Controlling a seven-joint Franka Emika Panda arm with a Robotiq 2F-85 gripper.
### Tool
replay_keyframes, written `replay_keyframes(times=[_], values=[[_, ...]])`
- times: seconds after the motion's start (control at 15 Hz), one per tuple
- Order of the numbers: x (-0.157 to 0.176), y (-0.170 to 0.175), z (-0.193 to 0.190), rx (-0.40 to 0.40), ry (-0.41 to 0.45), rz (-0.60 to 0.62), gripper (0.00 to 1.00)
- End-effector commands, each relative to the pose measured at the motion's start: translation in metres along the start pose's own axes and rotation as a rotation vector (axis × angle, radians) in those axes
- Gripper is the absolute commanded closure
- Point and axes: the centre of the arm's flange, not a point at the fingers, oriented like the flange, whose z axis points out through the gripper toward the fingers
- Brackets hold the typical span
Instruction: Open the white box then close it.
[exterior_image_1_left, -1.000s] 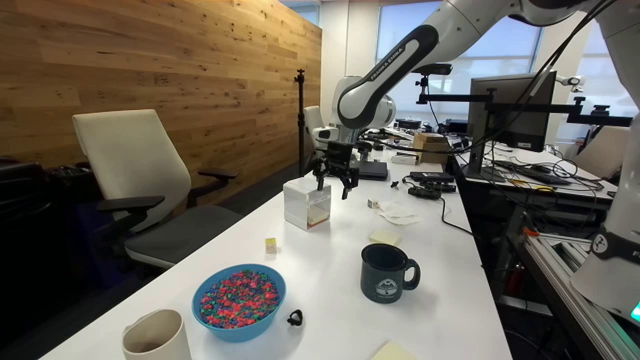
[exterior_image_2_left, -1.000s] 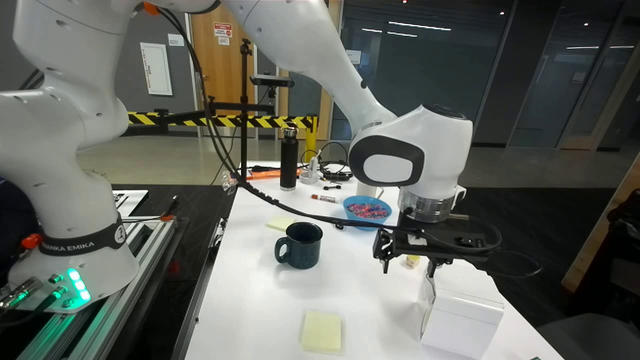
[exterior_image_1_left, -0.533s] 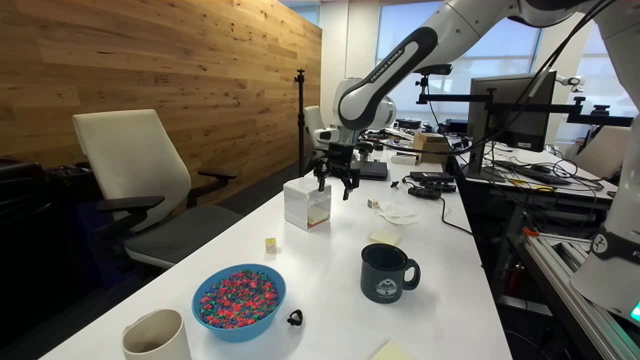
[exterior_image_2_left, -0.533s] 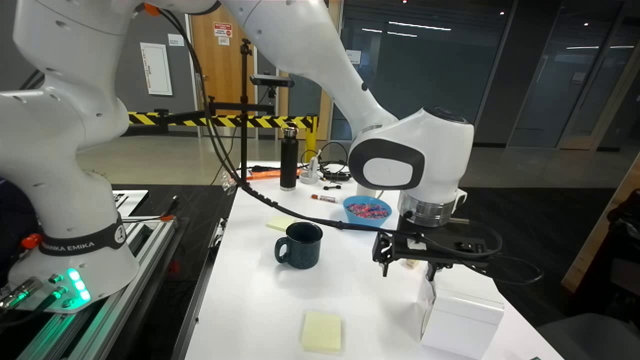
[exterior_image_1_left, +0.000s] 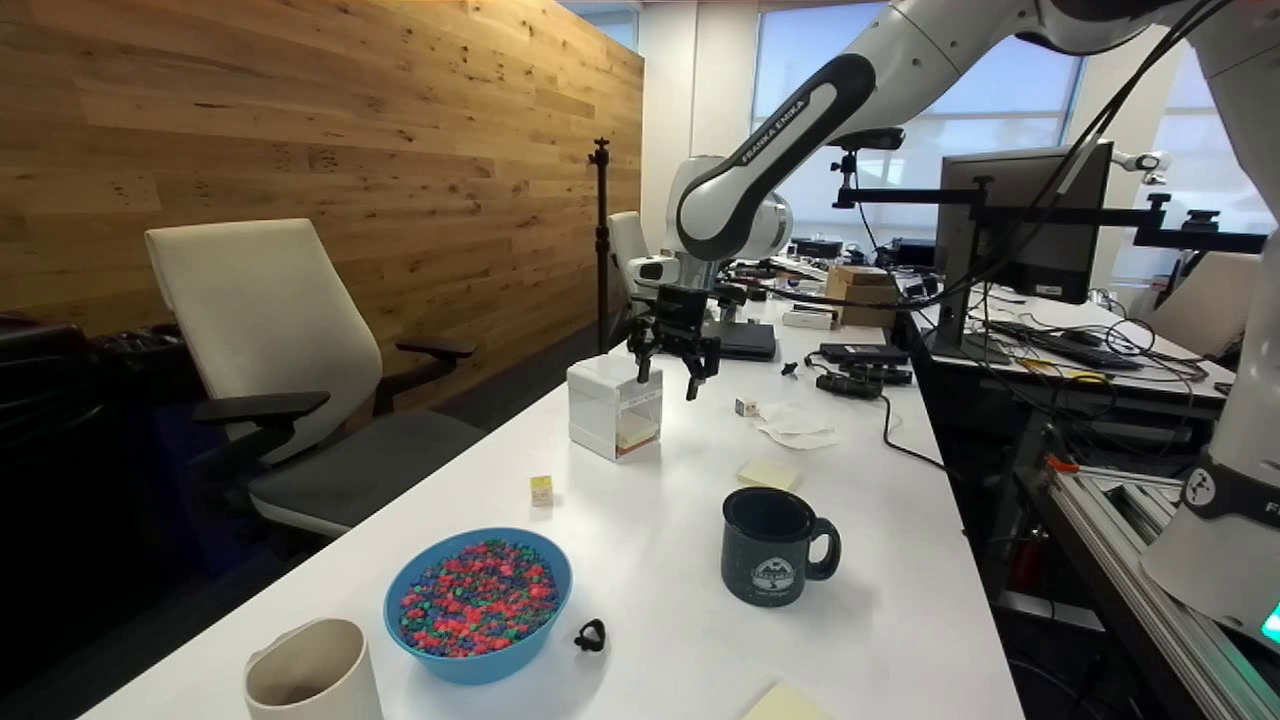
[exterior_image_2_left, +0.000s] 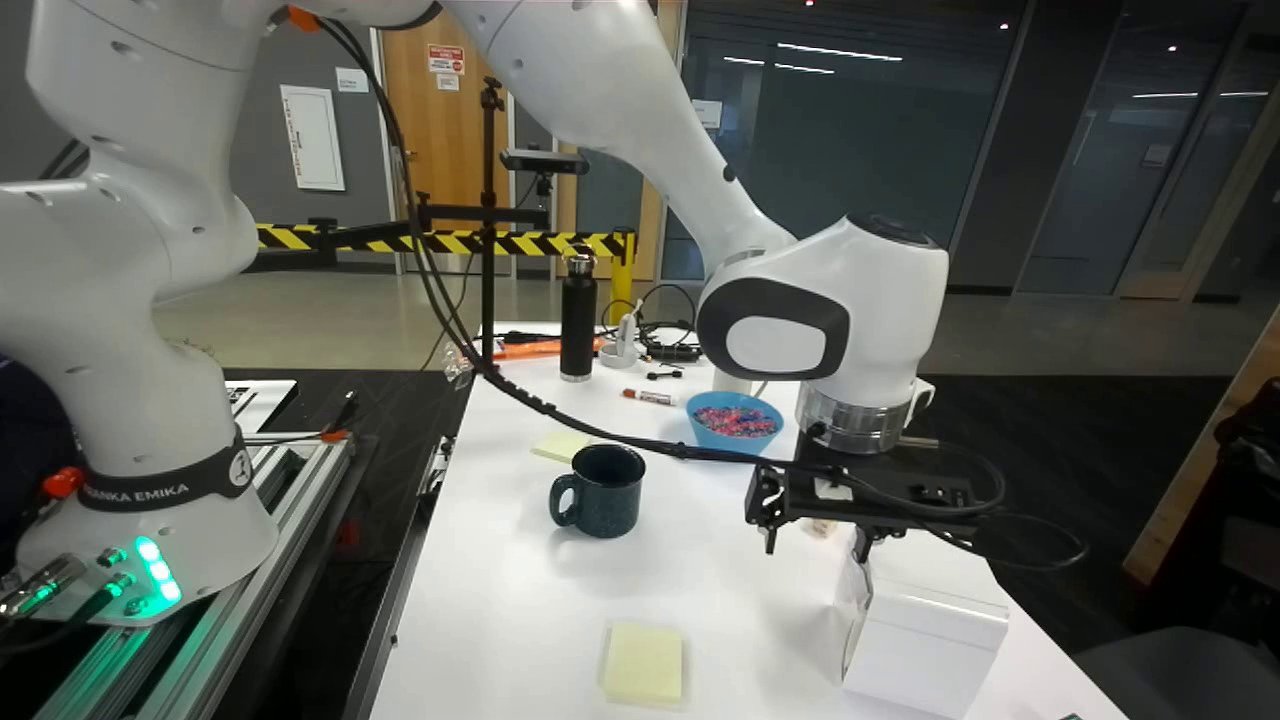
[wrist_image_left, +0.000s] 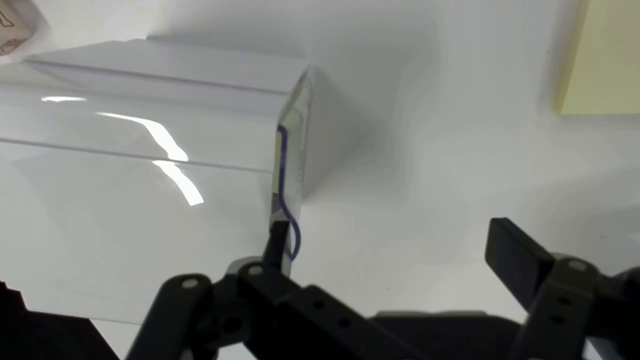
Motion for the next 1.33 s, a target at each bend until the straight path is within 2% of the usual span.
replay_keyframes(times=[0.0,1.27], values=[[-0.006,0.006,0.004,0.002,0.019,-0.010,0.00],[-0.016,0.005,0.019,0.023,0.009,0.010,0.00]])
